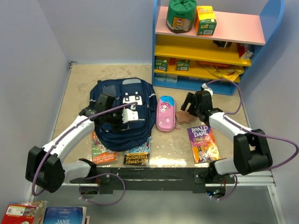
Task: Pack the student bag
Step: Unzip the student bag at the center of the board.
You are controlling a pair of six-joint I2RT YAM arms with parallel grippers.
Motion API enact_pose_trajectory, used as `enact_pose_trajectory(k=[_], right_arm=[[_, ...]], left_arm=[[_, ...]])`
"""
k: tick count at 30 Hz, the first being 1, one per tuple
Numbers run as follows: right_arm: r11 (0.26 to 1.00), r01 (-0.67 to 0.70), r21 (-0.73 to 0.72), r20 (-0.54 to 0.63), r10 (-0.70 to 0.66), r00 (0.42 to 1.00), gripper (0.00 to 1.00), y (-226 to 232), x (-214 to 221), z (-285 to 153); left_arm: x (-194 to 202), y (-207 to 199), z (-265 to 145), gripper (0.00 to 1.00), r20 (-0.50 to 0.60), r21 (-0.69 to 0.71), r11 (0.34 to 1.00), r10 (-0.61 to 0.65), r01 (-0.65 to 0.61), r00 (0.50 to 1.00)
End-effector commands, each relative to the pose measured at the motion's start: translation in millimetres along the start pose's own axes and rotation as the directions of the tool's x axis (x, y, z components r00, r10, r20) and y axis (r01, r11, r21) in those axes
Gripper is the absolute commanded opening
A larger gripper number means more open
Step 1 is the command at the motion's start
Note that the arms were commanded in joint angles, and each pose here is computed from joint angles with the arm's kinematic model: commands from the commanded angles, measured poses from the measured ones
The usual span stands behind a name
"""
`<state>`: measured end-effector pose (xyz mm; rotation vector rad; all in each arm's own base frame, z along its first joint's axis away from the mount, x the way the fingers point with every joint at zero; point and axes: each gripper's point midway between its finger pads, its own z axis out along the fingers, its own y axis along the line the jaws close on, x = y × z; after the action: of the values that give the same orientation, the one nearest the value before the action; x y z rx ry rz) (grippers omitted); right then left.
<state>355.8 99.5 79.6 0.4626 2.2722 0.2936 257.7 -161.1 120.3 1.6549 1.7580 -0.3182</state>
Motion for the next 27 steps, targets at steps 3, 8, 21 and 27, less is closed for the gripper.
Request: enact_pose_trajectory(k=[3,8,21,27], right_arm=[[0.998,-0.044,0.051,0.034,0.042,0.999,0.88,-11,-11,-11],[0.996,-0.035,0.086,0.081,0.028,0.996,0.88,-22,-25,-19],[0.990,-0.104,0.097,-0.026,0.107,0.994,0.86,-47,16,5],[0.987,-0.149,0.059,-0.076,0.153,0.985,0.80,-42,35,12]], left_arm=[[-3,26,0,0.79,-0.031,-0.084,0.991,0.099,-0.102,0.995],[0,35,7,0.77,-0.063,-0.115,0.987,0.110,-0.117,0.992],[-18,47,-3,0.62,-0.019,-0.183,0.979,0.084,-0.086,0.996],[-26,55,-7,0.42,0.016,-0.232,0.972,0.032,-0.028,0.999]])
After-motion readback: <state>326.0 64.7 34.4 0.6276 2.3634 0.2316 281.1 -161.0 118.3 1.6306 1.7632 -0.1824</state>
